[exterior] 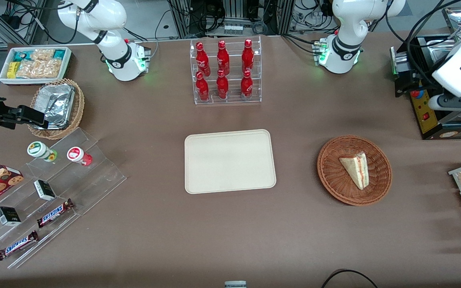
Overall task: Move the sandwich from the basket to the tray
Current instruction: 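Move the left gripper over the sandwich in the wicker basket, then lower the open left gripper around the wrapped sandwich and close it, then lift the sandwich and carry it over the cream tray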
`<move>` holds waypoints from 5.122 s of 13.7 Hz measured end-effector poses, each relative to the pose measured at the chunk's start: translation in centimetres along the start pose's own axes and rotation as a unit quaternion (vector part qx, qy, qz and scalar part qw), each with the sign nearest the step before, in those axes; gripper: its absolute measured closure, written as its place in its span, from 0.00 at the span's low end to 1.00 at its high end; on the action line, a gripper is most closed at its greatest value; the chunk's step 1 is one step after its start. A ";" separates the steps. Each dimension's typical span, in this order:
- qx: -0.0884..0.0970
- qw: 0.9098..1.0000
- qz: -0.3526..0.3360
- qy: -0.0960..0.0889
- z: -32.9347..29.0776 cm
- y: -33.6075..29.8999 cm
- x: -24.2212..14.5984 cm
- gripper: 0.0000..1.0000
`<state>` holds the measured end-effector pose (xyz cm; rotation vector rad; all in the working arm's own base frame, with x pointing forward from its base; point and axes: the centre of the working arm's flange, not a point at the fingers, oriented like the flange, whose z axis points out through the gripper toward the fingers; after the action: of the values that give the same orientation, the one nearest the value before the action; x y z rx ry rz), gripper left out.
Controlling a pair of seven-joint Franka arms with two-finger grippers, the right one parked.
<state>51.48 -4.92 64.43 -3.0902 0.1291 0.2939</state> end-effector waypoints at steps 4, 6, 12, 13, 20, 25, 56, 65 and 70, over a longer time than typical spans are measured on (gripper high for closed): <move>-0.018 1.000 -0.002 0.005 -0.3 -0.2 -0.2 0.00; -0.019 1.000 -0.002 0.006 0.2 -0.3 0.2 0.00; -0.024 1.000 -0.003 -0.002 6.3 -0.1 3.0 0.00; -0.024 1.000 -0.003 -0.001 7.9 0.0 3.6 0.00; -0.026 0.999 -0.015 0.025 16.6 -0.2 7.3 0.00; -0.029 0.998 -0.040 0.033 22.1 -0.5 10.2 0.00; -0.030 0.972 -0.233 0.027 36.1 -0.1 11.9 0.66; -0.030 0.991 -0.131 0.014 28.4 10.2 11.9 0.84; -0.048 0.994 -0.097 0.024 27.0 20.5 11.3 0.84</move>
<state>55.77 -25.07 35.24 -3.1723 -0.1888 0.2258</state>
